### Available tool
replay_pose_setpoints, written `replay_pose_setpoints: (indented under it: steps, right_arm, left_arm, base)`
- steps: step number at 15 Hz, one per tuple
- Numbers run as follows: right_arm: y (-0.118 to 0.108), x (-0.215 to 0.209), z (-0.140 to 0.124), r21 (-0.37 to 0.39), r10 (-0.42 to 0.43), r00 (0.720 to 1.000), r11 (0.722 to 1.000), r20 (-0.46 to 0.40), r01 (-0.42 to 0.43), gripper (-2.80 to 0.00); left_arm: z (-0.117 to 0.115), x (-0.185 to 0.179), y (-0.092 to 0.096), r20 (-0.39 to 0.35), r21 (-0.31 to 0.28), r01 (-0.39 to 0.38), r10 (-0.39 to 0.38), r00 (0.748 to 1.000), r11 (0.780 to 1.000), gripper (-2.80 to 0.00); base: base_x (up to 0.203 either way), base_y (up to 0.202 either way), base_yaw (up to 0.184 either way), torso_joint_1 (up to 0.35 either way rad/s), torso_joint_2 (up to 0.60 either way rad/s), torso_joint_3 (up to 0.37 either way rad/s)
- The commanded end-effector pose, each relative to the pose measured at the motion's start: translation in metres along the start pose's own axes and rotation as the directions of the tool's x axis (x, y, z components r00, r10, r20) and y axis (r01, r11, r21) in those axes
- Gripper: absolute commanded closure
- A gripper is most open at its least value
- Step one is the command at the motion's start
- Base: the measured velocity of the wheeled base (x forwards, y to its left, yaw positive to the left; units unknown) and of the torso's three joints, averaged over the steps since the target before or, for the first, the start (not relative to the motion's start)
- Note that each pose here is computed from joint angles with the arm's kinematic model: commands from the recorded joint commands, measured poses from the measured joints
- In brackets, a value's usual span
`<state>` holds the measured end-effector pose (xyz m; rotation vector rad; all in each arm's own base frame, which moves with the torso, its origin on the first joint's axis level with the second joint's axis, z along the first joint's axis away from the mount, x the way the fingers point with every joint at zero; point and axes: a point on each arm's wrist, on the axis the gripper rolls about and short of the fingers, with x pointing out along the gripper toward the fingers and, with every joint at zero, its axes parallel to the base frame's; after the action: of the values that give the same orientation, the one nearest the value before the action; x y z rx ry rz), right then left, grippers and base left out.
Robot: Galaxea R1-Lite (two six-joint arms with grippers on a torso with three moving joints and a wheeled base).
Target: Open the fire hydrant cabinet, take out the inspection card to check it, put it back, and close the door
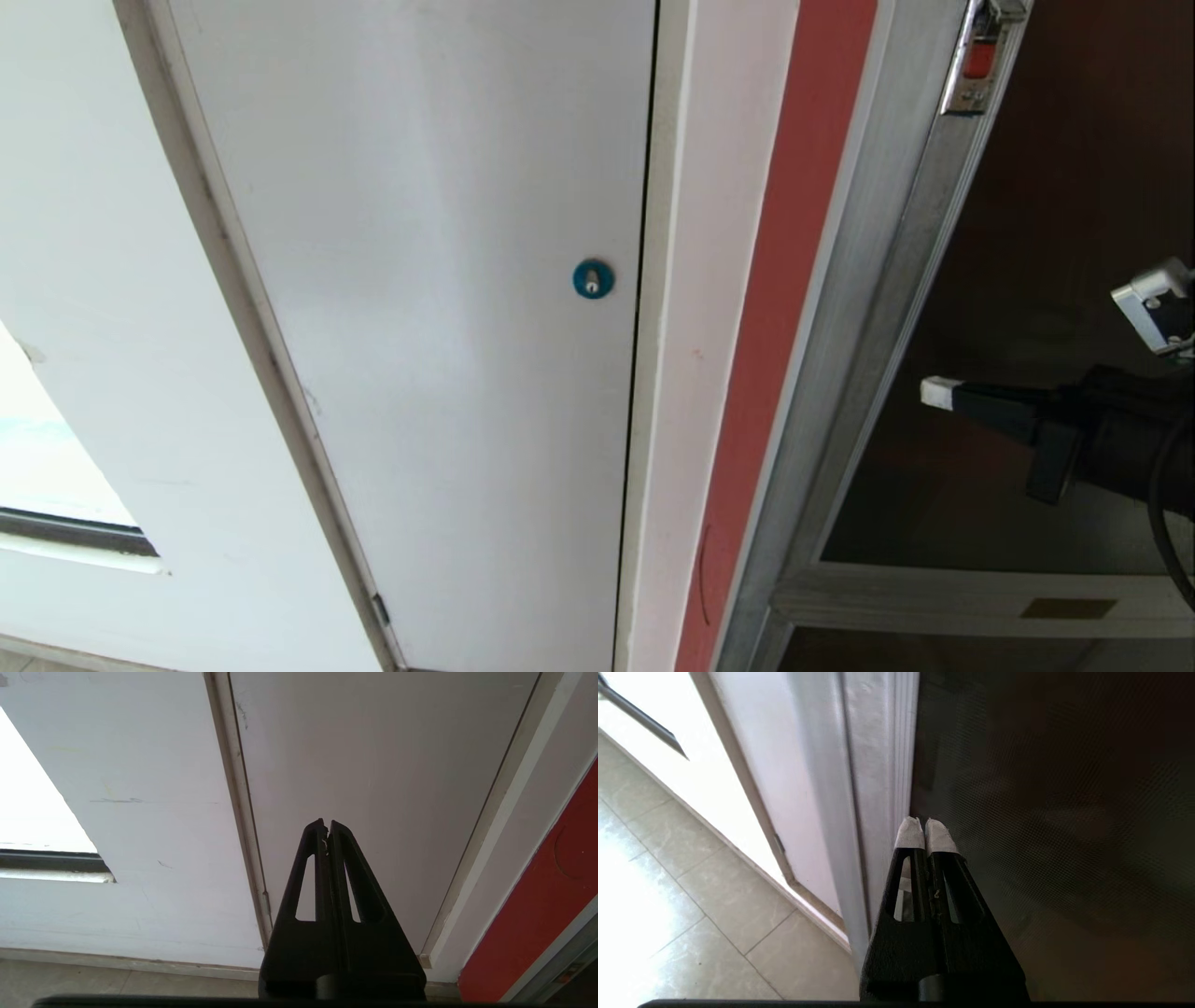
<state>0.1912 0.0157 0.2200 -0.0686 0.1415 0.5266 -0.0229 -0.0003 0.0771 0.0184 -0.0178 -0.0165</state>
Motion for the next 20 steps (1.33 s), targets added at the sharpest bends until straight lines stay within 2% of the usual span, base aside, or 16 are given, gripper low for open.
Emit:
replay_pose_setpoints:
  steps: [1,4,7,14,20]
  right_arm:
    - [0.01,-0.017,0.011,-0.038,0.014,0.998,0.999,0.068,-0.011,0.0]
    - [0.029,-0.036,0.028,-0.081,0.068,0.988,0.995,0.137,-0.057,0.0]
    - [0.034,-0.046,0.051,-0.084,0.086,0.979,0.994,0.185,-0.072,0.0]
    - [0.03,-0.036,0.111,-0.081,0.117,0.961,0.992,0.252,-0.099,0.0]
    - [0.025,-0.033,0.16,-0.093,0.1,0.948,0.993,0.303,-0.075,0.0]
  left_arm:
    - [-0.002,0.001,0.0,-0.007,0.0,0.0,0.0,1.0,1.0,0.0]
    - [-0.002,0.0,0.0,-0.006,0.0,0.0,0.0,1.0,1.0,0.0]
    - [-0.002,0.001,0.0,-0.007,0.0,0.0,0.0,1.0,1.0,0.0]
    - [-0.002,0.001,0.0,-0.007,0.0,0.0,0.0,1.0,1.0,0.0]
    - [-0.002,0.0,0.0,-0.006,0.0,0.0,0.0,1.0,1.0,0.0]
  base:
    - [0.0,0.0,0.0,0.0,0.0,0.0]
    - [0.0,0.0,0.0,0.0,0.0,0.0]
    - [0.0,0.0,0.0,0.0,0.0,0.0]
    - [0.0,0.0,0.0,0.0,0.0,0.0]
    - [0.0,0.0,0.0,0.0,0.0,0.0]
